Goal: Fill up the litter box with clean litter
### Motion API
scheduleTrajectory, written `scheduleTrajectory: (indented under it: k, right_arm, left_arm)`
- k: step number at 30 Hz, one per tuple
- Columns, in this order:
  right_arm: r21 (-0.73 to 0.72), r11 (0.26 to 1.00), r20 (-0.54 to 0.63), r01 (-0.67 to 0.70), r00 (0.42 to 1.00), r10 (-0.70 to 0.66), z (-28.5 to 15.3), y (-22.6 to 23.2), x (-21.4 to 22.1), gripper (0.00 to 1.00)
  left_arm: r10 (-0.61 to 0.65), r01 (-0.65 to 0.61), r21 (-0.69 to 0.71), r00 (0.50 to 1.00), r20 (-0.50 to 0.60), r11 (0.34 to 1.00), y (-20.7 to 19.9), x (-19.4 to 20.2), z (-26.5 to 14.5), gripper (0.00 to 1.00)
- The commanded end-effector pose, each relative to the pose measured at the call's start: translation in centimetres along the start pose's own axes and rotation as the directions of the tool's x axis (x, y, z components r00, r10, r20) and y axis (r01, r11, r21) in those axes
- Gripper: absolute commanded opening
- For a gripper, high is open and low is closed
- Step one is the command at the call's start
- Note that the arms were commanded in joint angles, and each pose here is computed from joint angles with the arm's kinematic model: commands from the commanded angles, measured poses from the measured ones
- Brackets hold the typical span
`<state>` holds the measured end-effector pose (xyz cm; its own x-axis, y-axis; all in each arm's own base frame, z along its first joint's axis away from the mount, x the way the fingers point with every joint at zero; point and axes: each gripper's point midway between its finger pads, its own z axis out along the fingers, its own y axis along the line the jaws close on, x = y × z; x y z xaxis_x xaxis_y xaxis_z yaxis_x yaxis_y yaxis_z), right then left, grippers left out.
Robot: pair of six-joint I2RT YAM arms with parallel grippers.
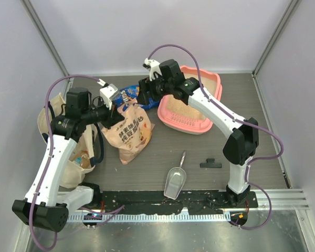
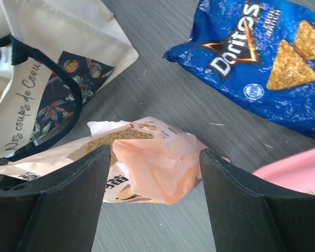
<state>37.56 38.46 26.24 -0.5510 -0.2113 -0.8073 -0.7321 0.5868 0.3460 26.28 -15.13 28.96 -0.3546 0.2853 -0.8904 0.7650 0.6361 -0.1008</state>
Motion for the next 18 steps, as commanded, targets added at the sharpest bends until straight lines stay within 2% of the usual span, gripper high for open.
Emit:
scheduleTrajectory:
  k: [1, 9, 14, 18]
  right_arm:
    - [-0.094, 0.992, 0.027, 0.084, 0.996, -0.082, -0.5, 2.9, -1.5, 0.72]
    - [-0.159, 0.977, -0.047, 0.139, 0.988, -0.149, -0.6, 3.5, 1.2, 0.58]
    - [-0.148, 0.978, -0.055, 0.148, 0.986, -0.157, -0.3, 3.2, 1.5, 0.48]
    - [-0.136, 0.979, -0.063, 0.149, 0.985, -0.159, 0.1, 3.1, 1.8, 0.43]
  left_arm:
    - [0.182, -0.185, -0.006, 0.958, 0.22, 0.983, -1.4, -6.1, -2.1, 0.0]
    - [0.177, -0.177, -0.018, 0.961, 0.211, 0.984, -1.2, -5.6, -2.0, 0.0]
    - [0.176, -0.177, -0.019, 0.961, 0.215, 0.984, -1.1, -5.7, -2.0, 0.0]
    - [0.174, -0.173, -0.022, 0.961, 0.216, 0.985, -1.1, -5.7, -2.1, 0.0]
